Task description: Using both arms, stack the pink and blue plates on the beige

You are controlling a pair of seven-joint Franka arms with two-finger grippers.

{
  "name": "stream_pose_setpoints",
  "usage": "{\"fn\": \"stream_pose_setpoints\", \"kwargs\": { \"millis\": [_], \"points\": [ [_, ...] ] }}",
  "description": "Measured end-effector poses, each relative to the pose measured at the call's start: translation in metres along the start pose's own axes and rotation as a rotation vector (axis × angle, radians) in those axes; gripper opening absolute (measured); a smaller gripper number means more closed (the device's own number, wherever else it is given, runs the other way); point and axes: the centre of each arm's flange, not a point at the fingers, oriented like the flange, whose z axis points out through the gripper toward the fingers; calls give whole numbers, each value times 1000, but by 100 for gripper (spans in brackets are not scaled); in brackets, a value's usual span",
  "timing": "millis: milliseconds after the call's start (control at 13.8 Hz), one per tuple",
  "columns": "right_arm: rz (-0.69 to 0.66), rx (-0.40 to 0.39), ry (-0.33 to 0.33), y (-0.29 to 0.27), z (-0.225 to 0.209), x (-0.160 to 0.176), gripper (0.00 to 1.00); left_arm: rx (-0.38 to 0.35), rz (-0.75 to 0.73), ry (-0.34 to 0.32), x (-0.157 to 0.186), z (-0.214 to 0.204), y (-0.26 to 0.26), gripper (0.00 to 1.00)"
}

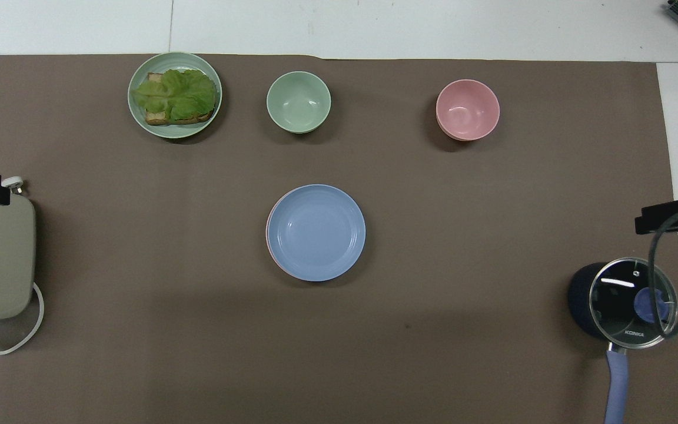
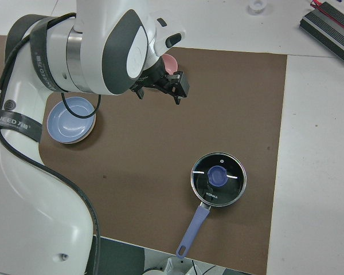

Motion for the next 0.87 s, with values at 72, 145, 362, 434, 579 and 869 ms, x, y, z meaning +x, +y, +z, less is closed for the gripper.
{"fn": "stream_pose_setpoints", "kwargs": {
  "millis": [72, 145, 362, 434, 579, 869],
  "points": [
    [4, 0, 2, 2, 0, 0, 100, 0, 0, 0, 0, 0, 0, 100],
    [6, 0, 3, 3, 0, 1, 100, 0, 0, 0, 0, 0, 0, 100],
    [10, 1, 3, 4, 0, 1, 100, 0, 0, 0, 0, 0, 0, 100],
    [11, 1, 3, 5, 0, 1, 100, 0, 0, 0, 0, 0, 0, 100],
    [13, 1, 2, 5, 0, 1, 100, 0, 0, 0, 0, 0, 0, 100],
    [13, 1, 2, 5, 0, 1, 100, 0, 0, 0, 0, 0, 0, 100]
  ]
}}
